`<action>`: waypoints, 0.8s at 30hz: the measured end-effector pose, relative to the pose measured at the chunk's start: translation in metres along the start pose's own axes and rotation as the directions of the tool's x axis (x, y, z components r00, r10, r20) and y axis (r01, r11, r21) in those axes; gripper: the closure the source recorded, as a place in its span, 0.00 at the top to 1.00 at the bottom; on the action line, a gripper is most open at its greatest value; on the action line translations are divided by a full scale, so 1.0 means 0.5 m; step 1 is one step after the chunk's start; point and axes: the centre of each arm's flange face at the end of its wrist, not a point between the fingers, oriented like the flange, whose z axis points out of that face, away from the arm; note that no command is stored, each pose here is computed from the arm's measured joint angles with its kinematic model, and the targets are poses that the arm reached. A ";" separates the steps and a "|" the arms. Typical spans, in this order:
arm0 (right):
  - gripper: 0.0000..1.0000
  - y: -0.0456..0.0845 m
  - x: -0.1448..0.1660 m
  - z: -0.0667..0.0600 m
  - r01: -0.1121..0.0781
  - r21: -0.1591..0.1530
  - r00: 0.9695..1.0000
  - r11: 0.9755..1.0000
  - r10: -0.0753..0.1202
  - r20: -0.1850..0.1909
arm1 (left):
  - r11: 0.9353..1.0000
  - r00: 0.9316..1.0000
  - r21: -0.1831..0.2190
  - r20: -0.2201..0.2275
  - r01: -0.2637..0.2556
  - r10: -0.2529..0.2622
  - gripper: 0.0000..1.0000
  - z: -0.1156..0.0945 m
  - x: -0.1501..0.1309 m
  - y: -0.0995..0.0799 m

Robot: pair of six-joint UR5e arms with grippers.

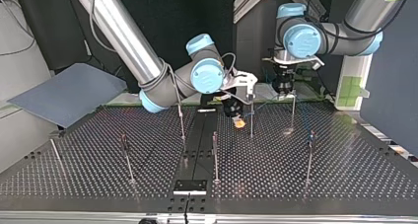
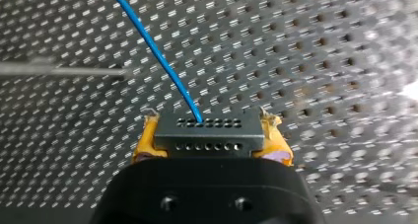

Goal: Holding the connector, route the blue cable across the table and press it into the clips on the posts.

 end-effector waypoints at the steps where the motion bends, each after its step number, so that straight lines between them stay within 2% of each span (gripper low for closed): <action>1: 0.00 0.003 -0.008 -0.001 0.004 -0.003 1.000 1.000 -0.004 0.009 | 1.000 1.000 0.000 -0.006 -0.001 0.001 0.02 -0.003 0.008 0.001; 5: 0.00 0.013 -0.044 -0.005 0.021 -0.013 0.999 1.000 -0.020 0.045 | 1.000 1.000 0.008 -0.019 -0.001 0.001 0.02 -0.005 0.032 -0.001; 12: 0.00 0.021 -0.096 -0.020 0.040 -0.021 0.994 0.999 -0.038 0.102 | 0.999 1.000 0.051 -0.029 0.013 -0.012 0.02 0.016 0.073 -0.017; 17: 0.00 0.026 -0.100 -0.037 0.048 -0.030 0.993 0.998 -0.045 0.110 | 0.996 0.999 0.073 -0.001 0.046 -0.046 0.02 0.029 0.074 -0.026; 21: 0.00 0.036 -0.124 -0.047 0.058 -0.037 0.990 0.998 -0.053 0.131 | 0.995 0.998 0.077 0.024 0.059 -0.061 0.02 0.048 0.072 -0.028; 24: 0.00 0.042 -0.142 -0.049 0.054 -0.040 0.989 0.998 -0.048 0.137 | 0.995 0.998 0.074 0.028 0.060 -0.062 0.02 0.064 0.081 -0.027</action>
